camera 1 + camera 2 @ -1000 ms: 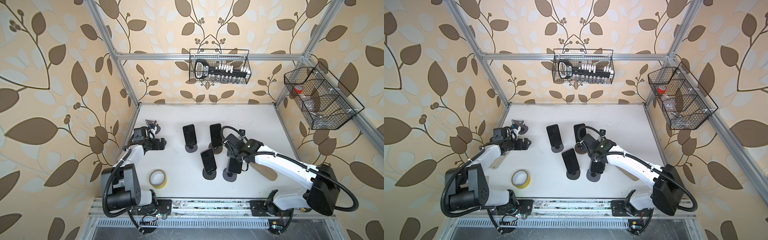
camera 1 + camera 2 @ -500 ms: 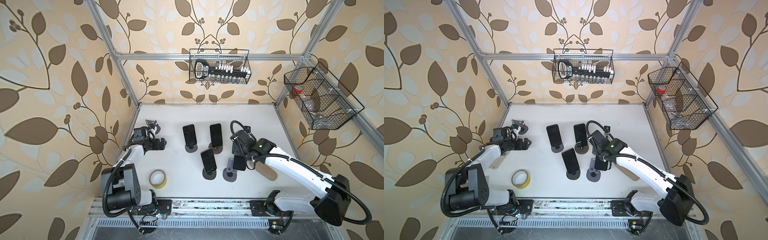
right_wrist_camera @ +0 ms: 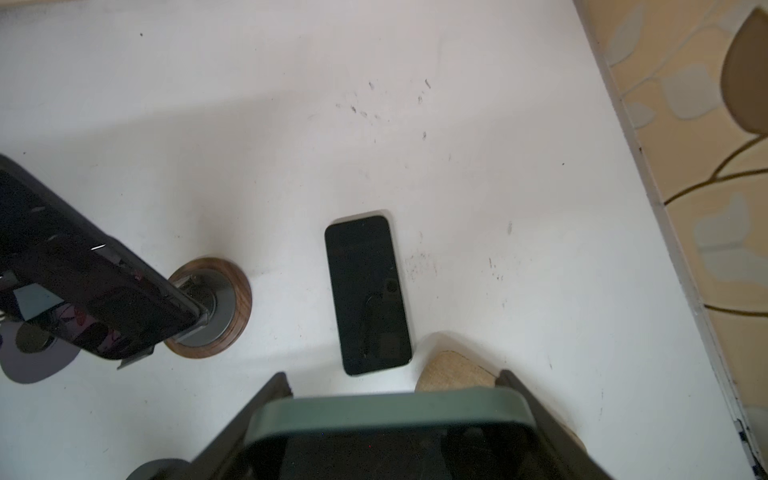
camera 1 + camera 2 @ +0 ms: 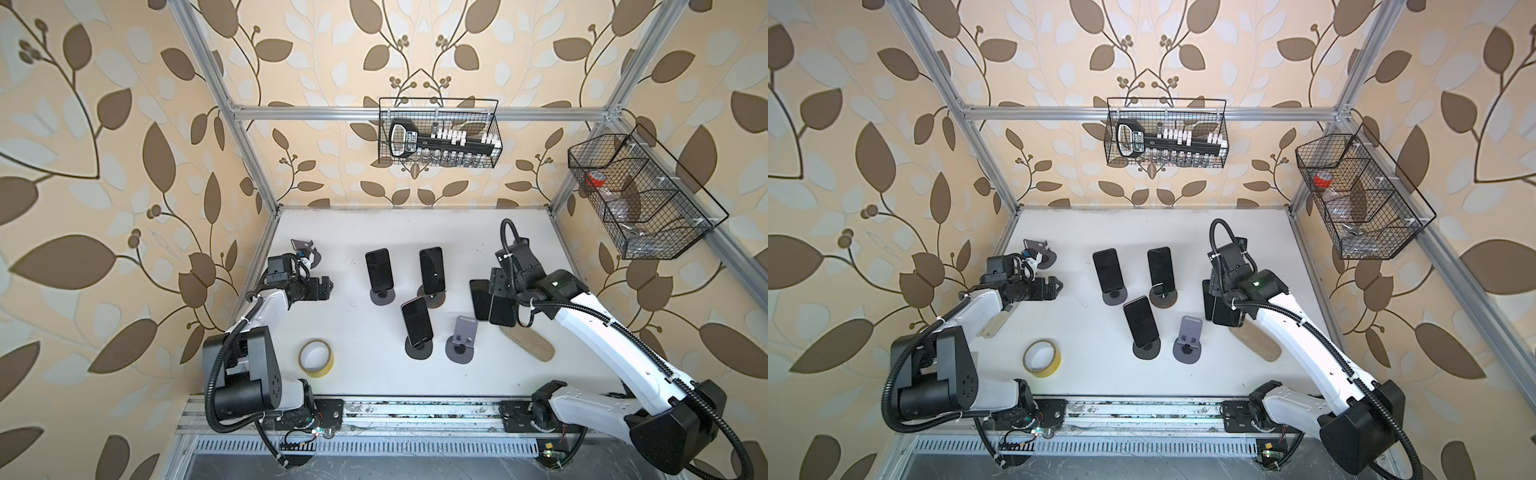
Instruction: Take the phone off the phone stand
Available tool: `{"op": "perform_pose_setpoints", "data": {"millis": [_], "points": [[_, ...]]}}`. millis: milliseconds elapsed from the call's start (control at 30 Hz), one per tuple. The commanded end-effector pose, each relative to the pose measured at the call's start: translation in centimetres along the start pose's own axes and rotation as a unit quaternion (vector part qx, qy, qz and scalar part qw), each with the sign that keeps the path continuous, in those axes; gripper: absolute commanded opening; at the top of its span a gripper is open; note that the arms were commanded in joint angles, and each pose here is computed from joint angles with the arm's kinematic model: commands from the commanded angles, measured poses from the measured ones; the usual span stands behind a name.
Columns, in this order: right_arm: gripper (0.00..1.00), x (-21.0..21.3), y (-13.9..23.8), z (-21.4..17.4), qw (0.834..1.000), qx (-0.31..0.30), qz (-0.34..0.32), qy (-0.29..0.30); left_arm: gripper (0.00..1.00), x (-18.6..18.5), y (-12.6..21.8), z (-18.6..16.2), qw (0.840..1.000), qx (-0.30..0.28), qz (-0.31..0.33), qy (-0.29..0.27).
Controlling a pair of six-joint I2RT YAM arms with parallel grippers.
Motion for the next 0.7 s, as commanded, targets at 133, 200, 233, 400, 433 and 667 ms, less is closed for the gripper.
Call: {"op": "perform_pose_setpoints", "data": {"millis": [133, 200, 233, 400, 433, 667], "points": [[0.62, -2.2, -0.7, 4.9, 0.999, -0.050, 0.001, -0.016, 0.99, -0.4, 0.7, 1.1, 1.000, -0.016, -0.005, -0.011], [0.62, -2.4, -1.7, 5.5, 0.999, -0.047, -0.013, -0.009, 0.99, -0.4, 0.6, 1.1, 1.000, -0.014, -0.006, -0.010], [0.62, -2.6, -2.1, 5.8, 0.999, -0.044, -0.022, -0.003, 0.99, -0.3, 0.6, 1.1, 1.000, -0.014, -0.007, -0.010], [0.63, -1.6, -4.9, 6.5, 0.998, -0.042, -0.029, 0.038, 0.99, -0.5, 0.3, 0.9, 1.000, -0.008, -0.015, -0.006], [0.62, -1.4, -5.5, 6.6, 0.998, -0.038, -0.029, 0.044, 0.99, -0.4, 0.2, 0.8, 1.000, -0.005, -0.015, -0.003], [0.62, -0.5, -10.2, 7.7, 0.996, 0.005, -0.048, 0.070, 0.99, -0.5, -0.2, 0.7, 1.000, 0.001, -0.024, 0.001]]}}
Point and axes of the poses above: each gripper's point midway between its finger pads, its own y axis back along the fingers, its own x axis along the line the jaws close on, z = x × y, the point moved 6 cm from there along y, back along the fingers, and after that the axes turned 4 degrees about y, right-handed, at the moved point
